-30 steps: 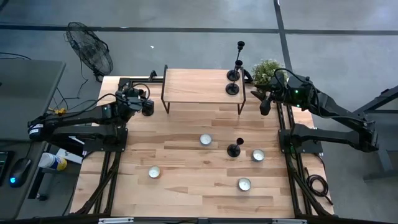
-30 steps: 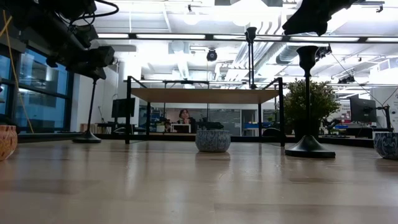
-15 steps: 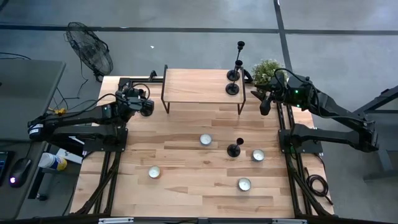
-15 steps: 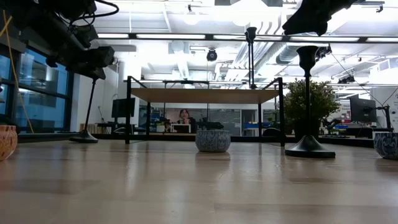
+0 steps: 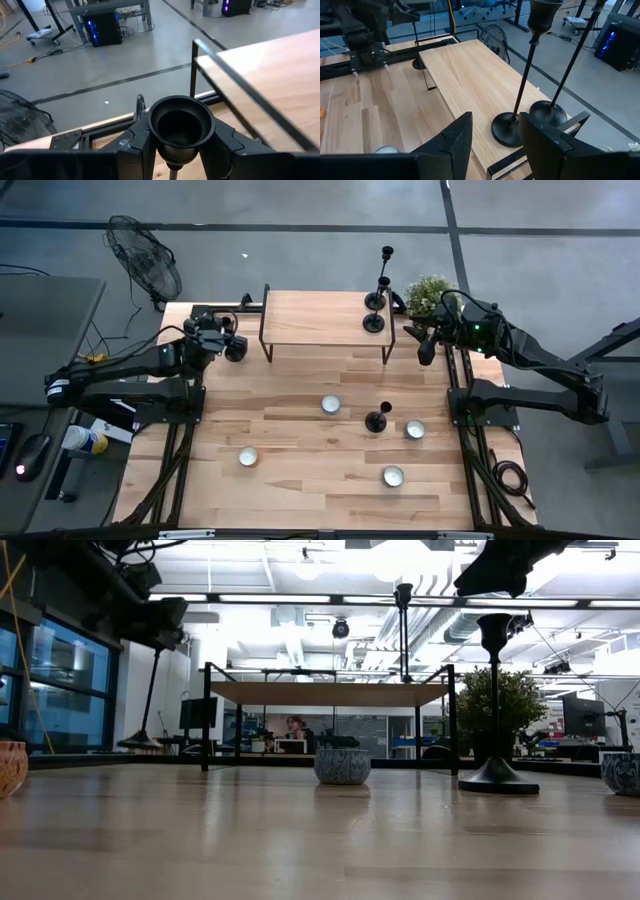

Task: Pick & Place candle stick holders
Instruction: Put the black candle holder on the shelf

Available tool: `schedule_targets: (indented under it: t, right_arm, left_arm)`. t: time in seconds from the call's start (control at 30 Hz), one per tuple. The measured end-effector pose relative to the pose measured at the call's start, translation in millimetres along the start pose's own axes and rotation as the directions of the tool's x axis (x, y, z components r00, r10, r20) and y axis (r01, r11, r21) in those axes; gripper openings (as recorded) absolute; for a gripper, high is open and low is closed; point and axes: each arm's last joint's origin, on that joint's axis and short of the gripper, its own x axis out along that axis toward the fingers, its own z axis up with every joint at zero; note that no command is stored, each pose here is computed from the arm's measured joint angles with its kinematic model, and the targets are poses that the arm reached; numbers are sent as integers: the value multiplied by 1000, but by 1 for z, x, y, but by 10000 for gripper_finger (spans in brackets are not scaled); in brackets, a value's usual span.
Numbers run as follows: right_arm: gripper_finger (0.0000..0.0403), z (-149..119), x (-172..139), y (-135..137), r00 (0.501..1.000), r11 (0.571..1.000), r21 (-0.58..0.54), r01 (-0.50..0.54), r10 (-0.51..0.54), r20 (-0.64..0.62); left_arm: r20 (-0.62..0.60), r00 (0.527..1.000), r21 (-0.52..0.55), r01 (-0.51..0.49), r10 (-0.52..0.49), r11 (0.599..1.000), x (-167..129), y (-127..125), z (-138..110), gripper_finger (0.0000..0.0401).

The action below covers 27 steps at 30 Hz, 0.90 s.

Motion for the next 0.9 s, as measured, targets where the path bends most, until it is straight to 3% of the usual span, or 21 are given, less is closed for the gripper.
schedule_targets:
  t: [0.4, 0.9]
  right_arm:
    - [154, 0, 0, 0, 1000, 1000, 22, 0, 0, 0]
    - [153, 0, 0, -1, 1000, 999, 44, 18, -18, 0]
  left_arm:
    - [101, 994, 11, 32, -33, 999, -19, 4, 54, 115]
    - [250, 968, 10, 3, -5, 1000, -53, 22, 133, 115]
